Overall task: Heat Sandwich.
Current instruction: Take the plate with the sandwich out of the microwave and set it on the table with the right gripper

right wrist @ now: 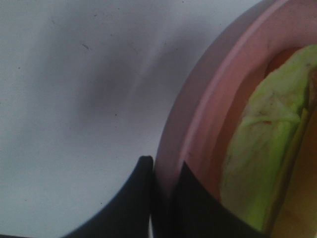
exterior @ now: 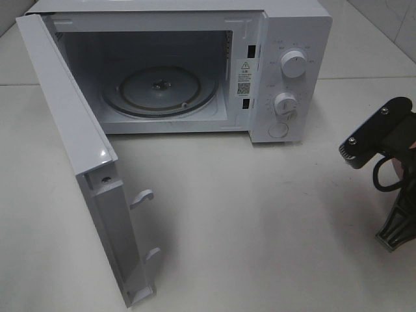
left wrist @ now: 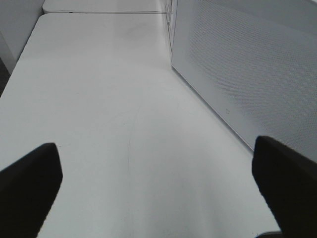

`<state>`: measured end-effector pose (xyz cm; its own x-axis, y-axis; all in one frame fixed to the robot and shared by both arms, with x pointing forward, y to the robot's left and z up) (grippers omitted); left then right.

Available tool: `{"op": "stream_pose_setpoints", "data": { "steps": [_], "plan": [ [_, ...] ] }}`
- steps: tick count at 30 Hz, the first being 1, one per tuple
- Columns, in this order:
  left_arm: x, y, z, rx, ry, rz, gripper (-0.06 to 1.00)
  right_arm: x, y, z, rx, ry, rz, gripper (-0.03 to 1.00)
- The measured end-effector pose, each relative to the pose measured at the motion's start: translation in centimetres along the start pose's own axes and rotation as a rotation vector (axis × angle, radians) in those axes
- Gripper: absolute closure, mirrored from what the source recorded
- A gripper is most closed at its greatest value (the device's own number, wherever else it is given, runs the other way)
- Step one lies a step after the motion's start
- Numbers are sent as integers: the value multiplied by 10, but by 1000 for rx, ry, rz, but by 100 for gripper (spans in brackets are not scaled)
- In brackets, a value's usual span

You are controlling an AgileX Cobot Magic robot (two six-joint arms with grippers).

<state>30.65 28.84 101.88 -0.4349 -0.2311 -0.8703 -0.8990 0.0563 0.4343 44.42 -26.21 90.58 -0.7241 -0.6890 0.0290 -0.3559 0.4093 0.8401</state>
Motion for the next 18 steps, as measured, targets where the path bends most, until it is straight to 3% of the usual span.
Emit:
{"op": "stream_pose_setpoints", "data": {
  "steps": [10, 18],
  "plan": [
    [0, 0, 0, 0, 0, 0, -5, -22, -10, -3, 34, -123, 51, 89],
    [0, 0, 0, 0, 0, 0, -5, -25, -27, -6, 48, -147, 105, 89]
  ]
}}
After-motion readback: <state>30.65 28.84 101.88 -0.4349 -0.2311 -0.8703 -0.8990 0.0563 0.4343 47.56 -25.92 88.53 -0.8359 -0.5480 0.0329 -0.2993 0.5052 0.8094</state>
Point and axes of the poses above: a point on each arm's last joint axis where the gripper is mounted, y pointing back along that axis away from the gripper, z along the wrist's bending axis when the last joint is at zero, x = y × z, the point moved 8 cm from there along -y, pointing out along that axis toward the gripper, and after that the axes turned 13 degrees about y, right-handed, at the moved point
